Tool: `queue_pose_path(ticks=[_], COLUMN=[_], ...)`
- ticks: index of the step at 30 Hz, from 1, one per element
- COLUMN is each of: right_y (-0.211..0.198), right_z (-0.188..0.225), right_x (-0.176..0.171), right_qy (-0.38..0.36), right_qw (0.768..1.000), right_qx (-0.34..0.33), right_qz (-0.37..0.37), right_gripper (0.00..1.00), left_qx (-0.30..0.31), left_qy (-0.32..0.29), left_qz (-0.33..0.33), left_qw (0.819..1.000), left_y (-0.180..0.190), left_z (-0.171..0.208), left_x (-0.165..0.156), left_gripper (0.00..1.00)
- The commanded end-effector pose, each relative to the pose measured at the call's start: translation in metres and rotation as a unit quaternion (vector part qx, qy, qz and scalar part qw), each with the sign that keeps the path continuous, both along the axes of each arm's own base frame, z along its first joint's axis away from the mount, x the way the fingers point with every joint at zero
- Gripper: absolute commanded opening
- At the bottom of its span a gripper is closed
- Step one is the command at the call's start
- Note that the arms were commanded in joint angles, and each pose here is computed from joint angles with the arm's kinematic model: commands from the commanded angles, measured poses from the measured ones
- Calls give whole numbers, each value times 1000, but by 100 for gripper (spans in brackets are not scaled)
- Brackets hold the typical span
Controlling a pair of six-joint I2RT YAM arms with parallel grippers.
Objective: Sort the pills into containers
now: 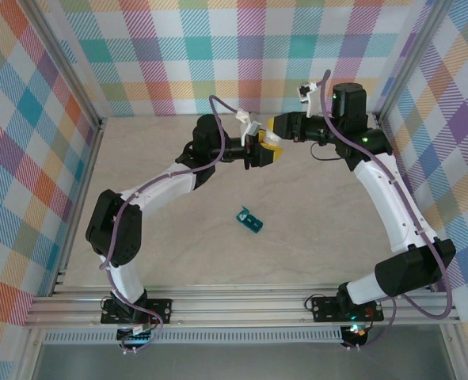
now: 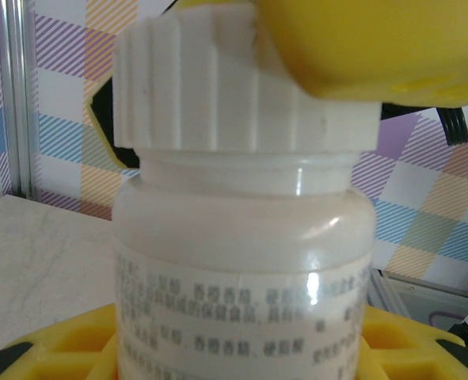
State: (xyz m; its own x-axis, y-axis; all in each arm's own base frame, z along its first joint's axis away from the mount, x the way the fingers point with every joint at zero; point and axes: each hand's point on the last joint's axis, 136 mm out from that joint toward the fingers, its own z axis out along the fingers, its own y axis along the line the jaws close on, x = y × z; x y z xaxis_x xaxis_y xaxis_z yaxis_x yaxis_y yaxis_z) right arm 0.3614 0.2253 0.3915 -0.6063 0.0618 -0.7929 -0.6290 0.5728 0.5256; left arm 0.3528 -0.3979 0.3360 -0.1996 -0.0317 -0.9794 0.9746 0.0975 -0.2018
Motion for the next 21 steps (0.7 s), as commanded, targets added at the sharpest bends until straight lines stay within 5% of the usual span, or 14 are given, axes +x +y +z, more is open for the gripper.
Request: queue_pose_path(ticks=[1,9,21], right_y=[0,-4,2], right_z=[11,27,2], right_x=[-4,-11,-18], right_qy=[-34,-93,-72], right_qw=[999,995,996], right_qx=[-13,-29,-54], right_qz=[4,-6,20], right_gripper=[32,32,32], left_qx=[-12,-11,-8], left_qy=[-26,-25,-26], left_qz=[-12,-15,-12], left_qw=[1000,1000,1000], left_y=[-3,-3,-3], left_z=[13,11,11], left_x=[-4,-4,-4], left_gripper=[0,0,0])
